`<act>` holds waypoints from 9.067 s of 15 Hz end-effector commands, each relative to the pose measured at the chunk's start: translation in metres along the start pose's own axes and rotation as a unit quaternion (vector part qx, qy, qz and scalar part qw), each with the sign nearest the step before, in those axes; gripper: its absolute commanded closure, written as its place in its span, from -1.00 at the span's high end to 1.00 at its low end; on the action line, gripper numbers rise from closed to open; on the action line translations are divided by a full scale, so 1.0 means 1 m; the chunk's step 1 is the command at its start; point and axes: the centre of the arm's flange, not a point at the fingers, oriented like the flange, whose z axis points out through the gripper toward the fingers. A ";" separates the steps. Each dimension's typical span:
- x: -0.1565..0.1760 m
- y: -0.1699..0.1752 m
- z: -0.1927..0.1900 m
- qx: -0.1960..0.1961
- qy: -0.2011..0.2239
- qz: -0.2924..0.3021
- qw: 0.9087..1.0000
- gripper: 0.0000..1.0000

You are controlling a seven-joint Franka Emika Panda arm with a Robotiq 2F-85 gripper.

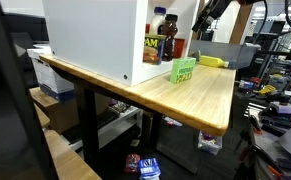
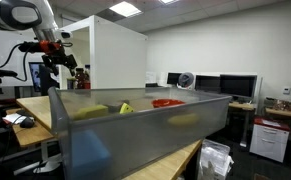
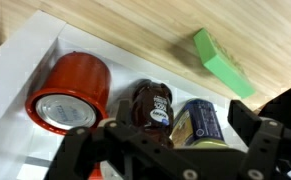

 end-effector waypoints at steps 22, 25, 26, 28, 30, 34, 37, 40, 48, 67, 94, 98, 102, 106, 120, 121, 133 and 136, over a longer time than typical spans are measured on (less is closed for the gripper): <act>0.035 -0.074 0.073 0.097 -0.094 -0.463 0.876 1.00; 0.042 -0.075 0.084 0.083 -0.105 -0.465 0.875 1.00; 0.044 -0.073 0.085 0.080 -0.109 -0.463 0.876 1.00; 0.046 -0.069 0.089 0.073 -0.118 -0.459 0.878 1.00; 0.048 -0.060 0.092 0.064 -0.129 -0.454 0.879 1.00; 0.046 -0.044 0.092 0.047 -0.145 -0.442 0.884 1.00; 0.044 -0.039 0.092 0.043 -0.154 -0.433 0.887 1.00; 0.041 -0.031 0.092 0.048 -0.159 -0.422 0.891 1.00; 0.035 -0.031 0.093 0.068 -0.180 -0.396 0.898 1.00; 0.058 -0.045 0.109 0.069 -0.179 -0.389 0.901 1.00; 0.052 0.013 0.021 0.050 -0.149 -0.052 0.986 1.00; 0.046 0.031 0.011 0.055 -0.115 0.028 0.991 1.00; 0.043 0.038 0.002 0.065 -0.077 0.102 0.990 1.00; 0.041 0.043 -0.004 0.064 -0.031 0.171 0.983 1.00; 0.028 0.040 -0.004 -0.023 0.173 0.319 0.932 1.00; 0.027 0.041 -0.002 -0.031 0.175 0.324 0.929 1.00; 0.022 0.051 0.008 -0.054 0.189 0.345 0.918 1.00; 0.023 0.051 0.010 -0.054 0.187 0.342 0.919 0.93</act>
